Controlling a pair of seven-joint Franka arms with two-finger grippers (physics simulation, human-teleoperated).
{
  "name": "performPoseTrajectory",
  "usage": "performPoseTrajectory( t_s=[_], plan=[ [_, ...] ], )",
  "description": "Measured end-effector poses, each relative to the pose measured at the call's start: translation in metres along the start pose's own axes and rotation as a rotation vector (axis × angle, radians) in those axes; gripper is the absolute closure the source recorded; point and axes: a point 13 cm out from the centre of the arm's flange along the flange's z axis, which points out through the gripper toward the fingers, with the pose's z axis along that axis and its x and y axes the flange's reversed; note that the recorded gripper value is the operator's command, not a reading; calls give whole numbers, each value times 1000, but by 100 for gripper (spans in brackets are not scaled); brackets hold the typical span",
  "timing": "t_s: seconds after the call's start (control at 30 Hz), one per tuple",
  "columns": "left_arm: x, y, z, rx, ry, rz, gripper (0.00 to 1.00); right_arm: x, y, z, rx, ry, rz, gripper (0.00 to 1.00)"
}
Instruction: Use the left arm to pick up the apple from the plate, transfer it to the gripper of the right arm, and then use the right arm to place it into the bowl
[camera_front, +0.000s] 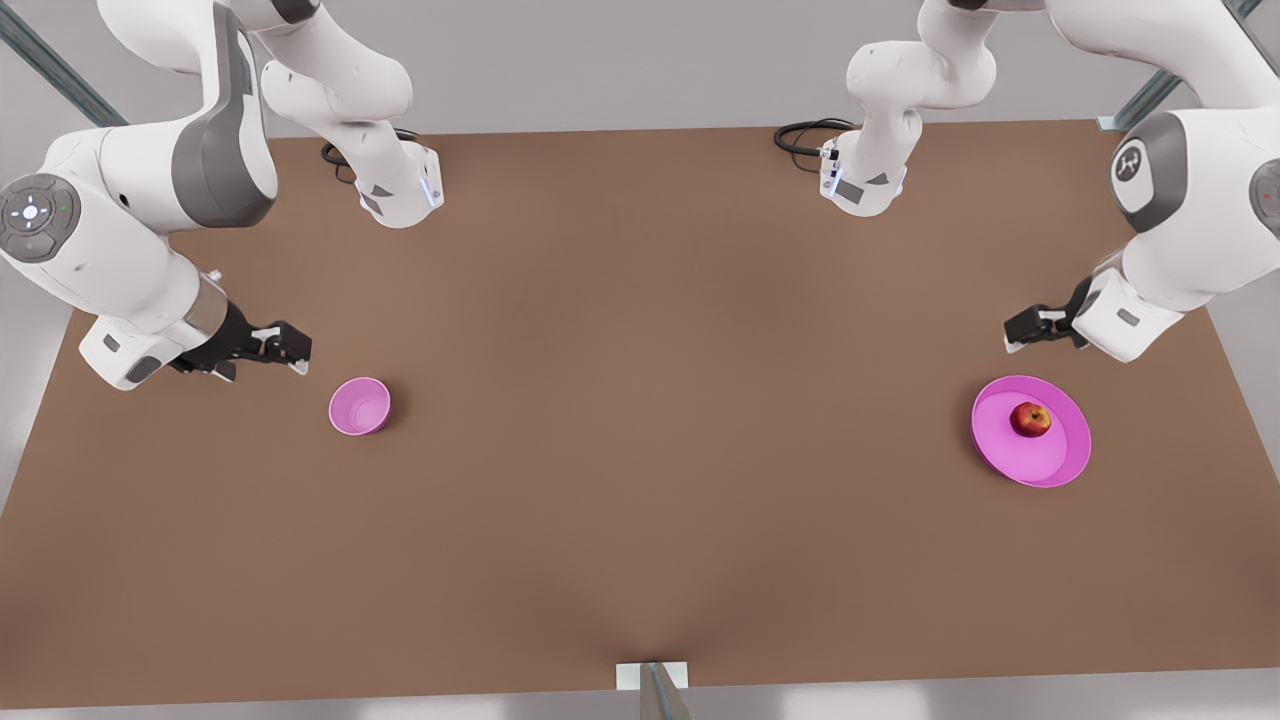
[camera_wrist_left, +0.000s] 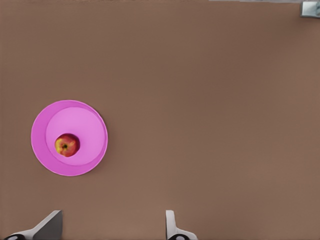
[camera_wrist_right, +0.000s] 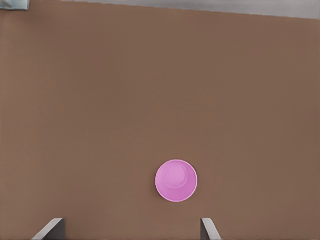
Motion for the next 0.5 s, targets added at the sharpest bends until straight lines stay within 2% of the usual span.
performPoseTrajectory(
  t_s=[0.13, 0.27, 0.5],
  plan=[
    [-9, 6, 31, -9, 35, -6, 0, -2, -2, -1, 0, -8, 6, 0],
    [7, 69, 149, 1, 151, -94, 0, -3, -4, -1, 0, -12, 11, 0],
    [-9, 130, 244, 8, 103, -122, 0, -4, -3, -1, 0, -15, 11, 0]
  ],
)
